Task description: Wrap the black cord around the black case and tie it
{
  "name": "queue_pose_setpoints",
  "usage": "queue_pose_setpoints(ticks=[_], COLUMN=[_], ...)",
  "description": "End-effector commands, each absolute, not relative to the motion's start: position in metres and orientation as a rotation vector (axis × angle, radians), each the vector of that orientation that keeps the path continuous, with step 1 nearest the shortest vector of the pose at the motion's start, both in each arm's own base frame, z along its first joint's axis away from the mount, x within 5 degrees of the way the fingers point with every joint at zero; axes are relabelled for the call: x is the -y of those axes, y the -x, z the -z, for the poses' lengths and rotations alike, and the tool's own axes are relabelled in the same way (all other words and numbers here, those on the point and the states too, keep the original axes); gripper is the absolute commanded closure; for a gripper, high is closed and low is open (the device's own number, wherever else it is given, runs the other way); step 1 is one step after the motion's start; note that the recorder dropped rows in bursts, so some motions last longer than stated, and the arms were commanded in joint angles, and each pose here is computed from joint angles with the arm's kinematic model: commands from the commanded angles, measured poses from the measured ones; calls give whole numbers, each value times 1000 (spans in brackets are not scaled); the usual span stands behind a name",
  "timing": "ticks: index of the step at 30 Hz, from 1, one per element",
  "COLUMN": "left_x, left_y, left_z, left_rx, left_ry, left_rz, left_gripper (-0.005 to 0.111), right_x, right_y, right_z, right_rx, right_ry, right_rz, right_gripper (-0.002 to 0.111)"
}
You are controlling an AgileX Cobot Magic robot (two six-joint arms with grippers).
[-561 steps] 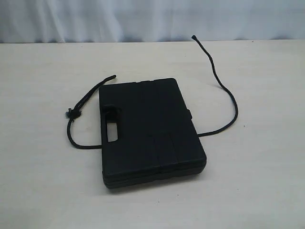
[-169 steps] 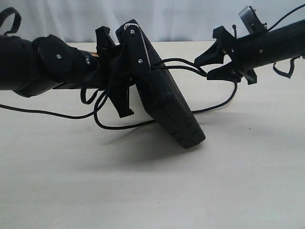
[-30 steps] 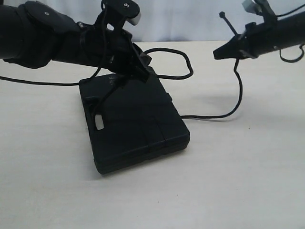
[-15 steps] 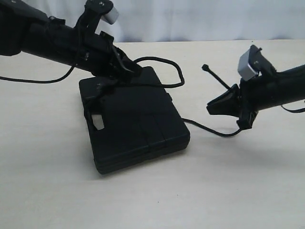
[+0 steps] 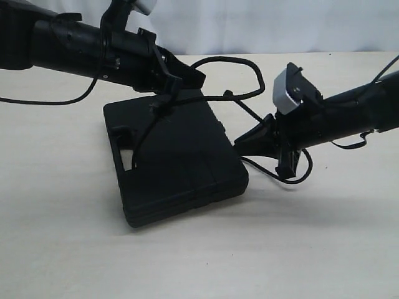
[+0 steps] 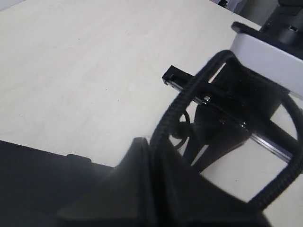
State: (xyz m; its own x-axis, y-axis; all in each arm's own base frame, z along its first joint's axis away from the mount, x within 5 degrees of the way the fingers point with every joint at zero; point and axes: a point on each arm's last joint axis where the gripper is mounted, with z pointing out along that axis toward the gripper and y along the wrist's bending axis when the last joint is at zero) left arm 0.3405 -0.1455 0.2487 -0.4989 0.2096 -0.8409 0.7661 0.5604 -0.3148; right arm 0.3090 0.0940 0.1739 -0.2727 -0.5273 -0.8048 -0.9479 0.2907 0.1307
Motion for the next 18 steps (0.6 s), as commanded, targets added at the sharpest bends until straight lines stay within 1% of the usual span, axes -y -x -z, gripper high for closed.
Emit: queue_pose_setpoints(ticks=[1,8,13,15,16,18], left_x=[146,146,144,147,150,154], left_y=[-341,-341,-343,-342,-341,-341], left_z=[-254,-253,-252,-247,-244,-241], left_rx=[-1986,-1989,-1999,-2005,-2008,-2013], left_ry=[-775,-776,-766,-783,-799,-808], left_rz=[912,903,873,910,938,952], left_gripper=[107,107,106,98,89,78], right_x=[-99,-104,-104,-103,-103,-107], right_y=[-310,-307,-305,-305,-304,-303], right_z=[-182,-191,-205,-211,-213,-214], right_rx=[-1825,-1727,-1688,-1682,-1679,-1670], right_ry=[1262,1238,1245,1243,1242,1249], right_rz=[-884,-981,-953,-922,-916,-918], right_gripper=[104,104,104,104,104,104])
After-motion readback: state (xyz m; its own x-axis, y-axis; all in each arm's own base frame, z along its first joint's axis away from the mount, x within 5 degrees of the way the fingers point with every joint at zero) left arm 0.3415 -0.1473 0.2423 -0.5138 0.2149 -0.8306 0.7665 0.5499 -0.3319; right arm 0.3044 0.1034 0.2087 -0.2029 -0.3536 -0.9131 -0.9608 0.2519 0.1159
